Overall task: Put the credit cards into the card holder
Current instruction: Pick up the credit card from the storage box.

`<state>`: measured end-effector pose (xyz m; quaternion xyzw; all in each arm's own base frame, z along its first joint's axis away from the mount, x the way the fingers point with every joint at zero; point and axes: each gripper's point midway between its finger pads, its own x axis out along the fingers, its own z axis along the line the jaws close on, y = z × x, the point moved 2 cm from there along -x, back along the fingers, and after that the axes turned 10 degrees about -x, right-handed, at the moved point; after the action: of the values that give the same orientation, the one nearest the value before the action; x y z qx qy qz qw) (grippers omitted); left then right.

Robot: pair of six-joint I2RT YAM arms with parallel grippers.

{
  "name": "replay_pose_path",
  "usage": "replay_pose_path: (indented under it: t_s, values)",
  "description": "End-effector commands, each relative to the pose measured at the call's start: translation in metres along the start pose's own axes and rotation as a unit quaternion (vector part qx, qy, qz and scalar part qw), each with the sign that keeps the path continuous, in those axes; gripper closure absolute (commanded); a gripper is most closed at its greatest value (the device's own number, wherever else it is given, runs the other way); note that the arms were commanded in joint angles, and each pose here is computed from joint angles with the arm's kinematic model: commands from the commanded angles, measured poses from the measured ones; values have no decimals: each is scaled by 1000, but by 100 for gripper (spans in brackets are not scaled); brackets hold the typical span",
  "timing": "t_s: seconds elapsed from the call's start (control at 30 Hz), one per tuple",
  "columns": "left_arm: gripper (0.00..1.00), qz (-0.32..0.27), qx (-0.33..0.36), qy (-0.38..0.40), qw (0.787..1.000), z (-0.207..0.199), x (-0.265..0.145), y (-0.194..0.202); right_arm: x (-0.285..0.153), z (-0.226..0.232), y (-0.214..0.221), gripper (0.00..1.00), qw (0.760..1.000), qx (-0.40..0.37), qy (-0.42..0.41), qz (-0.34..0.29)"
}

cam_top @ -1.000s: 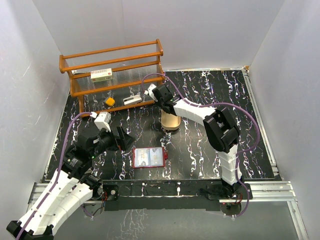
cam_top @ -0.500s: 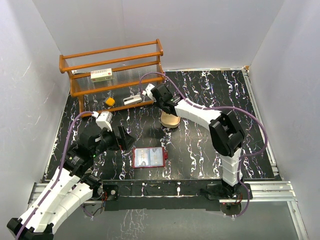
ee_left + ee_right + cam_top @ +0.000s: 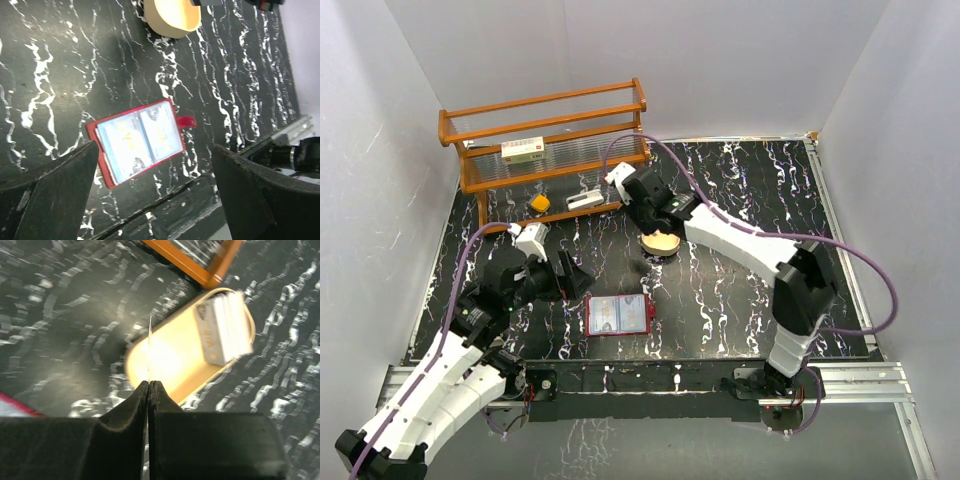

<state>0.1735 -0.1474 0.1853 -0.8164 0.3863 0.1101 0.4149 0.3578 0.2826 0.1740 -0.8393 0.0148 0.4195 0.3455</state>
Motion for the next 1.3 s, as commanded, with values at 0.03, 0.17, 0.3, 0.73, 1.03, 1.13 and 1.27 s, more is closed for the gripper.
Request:
replay_pose_path:
  t_s: [0.03, 0.17, 0.3, 0.73, 1.03, 1.13, 1.27]
  values:
    - [13, 44, -76, 56, 995, -24, 3, 11, -67, 26, -42, 100, 975, 151, -102, -127]
    - [18, 65, -120, 81, 987, -38, 8, 12, -95, 43, -46, 100, 947, 213, -163, -175]
    - [26, 65, -148, 111, 981, -55, 8, 3, -131, 69, -55, 100, 891, 277, -263, -247]
    - [37, 51, -177, 217, 959, -88, 1, -8, -209, 86, -39, 100, 769, 367, -378, -362]
    - [55, 59, -189, 304, 932, -114, -14, -15, -208, 101, -34, 100, 732, 397, -432, -347]
    - [68, 50, -188, 307, 931, -114, -17, -16, -203, 104, -32, 100, 731, 402, -434, -340]
    - [100, 45, -201, 283, 937, -105, -12, -13, -193, 106, -27, 100, 739, 411, -423, -326]
